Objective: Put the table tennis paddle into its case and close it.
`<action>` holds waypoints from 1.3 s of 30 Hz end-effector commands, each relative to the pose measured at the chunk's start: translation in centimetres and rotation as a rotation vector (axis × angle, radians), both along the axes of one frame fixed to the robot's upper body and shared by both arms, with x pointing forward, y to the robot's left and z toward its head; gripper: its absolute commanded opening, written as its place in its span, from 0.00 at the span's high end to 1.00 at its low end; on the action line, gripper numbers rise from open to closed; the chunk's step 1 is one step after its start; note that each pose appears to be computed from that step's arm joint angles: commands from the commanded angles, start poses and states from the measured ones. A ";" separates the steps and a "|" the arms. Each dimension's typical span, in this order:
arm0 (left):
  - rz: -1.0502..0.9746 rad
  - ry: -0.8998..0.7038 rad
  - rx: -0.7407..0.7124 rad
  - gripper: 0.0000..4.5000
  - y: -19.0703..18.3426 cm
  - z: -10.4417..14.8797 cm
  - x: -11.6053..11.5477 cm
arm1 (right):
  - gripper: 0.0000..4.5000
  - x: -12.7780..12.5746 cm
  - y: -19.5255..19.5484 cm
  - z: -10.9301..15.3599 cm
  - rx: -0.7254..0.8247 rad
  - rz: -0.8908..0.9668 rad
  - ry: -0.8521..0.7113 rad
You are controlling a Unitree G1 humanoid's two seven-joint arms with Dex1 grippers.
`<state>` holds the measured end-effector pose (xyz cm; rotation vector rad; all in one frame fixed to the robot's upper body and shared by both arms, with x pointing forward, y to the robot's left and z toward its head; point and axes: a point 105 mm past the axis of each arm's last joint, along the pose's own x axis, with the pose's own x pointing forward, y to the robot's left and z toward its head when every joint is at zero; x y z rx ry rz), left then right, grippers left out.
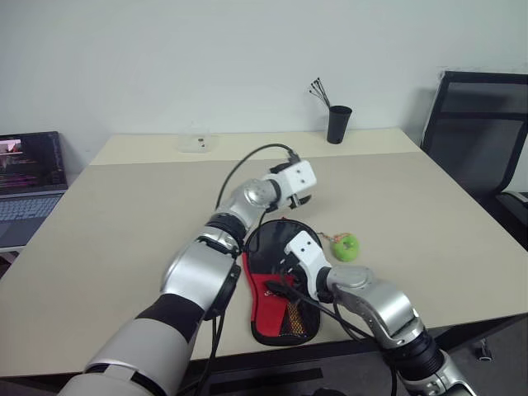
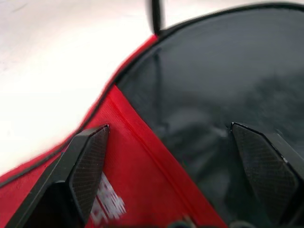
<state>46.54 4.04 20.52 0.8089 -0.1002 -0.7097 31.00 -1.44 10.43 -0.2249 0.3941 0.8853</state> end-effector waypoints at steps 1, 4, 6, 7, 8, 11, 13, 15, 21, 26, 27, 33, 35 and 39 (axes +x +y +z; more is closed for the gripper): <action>-0.116 0.088 -0.124 0.03 0.1 0.5 -1.0 | 0.00 -0.7 -0.5 3.6 0.073 0.033 -0.064; -0.243 0.192 -0.138 0.03 0.4 -1.1 -2.4 | 0.00 -1.5 -1.4 5.2 0.091 0.050 -0.081; -0.338 0.267 -0.144 0.03 0.5 -2.6 -3.6 | 0.00 -1.9 -2.4 6.5 0.103 0.055 -0.096; -0.375 0.300 -0.154 0.03 0.6 -3.2 -4.2 | 0.00 -2.0 -3.1 7.1 0.106 0.053 -0.103; -0.411 0.329 -0.165 0.03 0.5 -3.7 -4.7 | 0.00 -2.0 -3.7 7.5 0.104 0.047 -0.112; -0.492 0.411 -0.140 0.03 0.8 -5.6 -6.1 | 0.00 -1.3 -6.2 8.2 0.034 0.000 -0.157; -0.493 0.442 -0.126 0.03 1.4 -6.5 -6.5 | 0.00 -0.7 -7.8 8.1 -0.024 -0.025 -0.175; -0.469 0.461 -0.106 0.03 2.4 -7.4 -6.6 | 0.00 0.1 -9.4 7.5 -0.110 -0.048 -0.197; -0.408 0.461 -0.066 0.03 3.9 -8.4 -6.4 | 0.00 2.4 -11.5 5.5 -0.225 -0.088 -0.230; -0.397 0.462 -0.065 0.03 3.9 -8.9 -6.4 | 0.00 4.5 -11.4 3.2 -0.237 -0.138 -0.223; -0.395 0.462 -0.064 0.03 3.9 -9.0 -6.4 | 0.00 4.9 -11.4 2.7 -0.231 -0.155 -0.216; -0.403 0.470 -0.065 0.03 3.8 -9.2 -6.6 | 0.00 6.8 -13.0 0.3 -0.249 -0.261 -0.202; -0.407 0.470 -0.065 0.03 3.9 -9.3 -6.7 | 0.00 7.0 -13.6 -0.1 -0.249 -0.284 -0.201; -0.435 0.474 -0.060 0.03 3.6 -9.3 -7.0 | 0.00 7.5 -14.2 -0.1 -0.211 -0.337 -0.191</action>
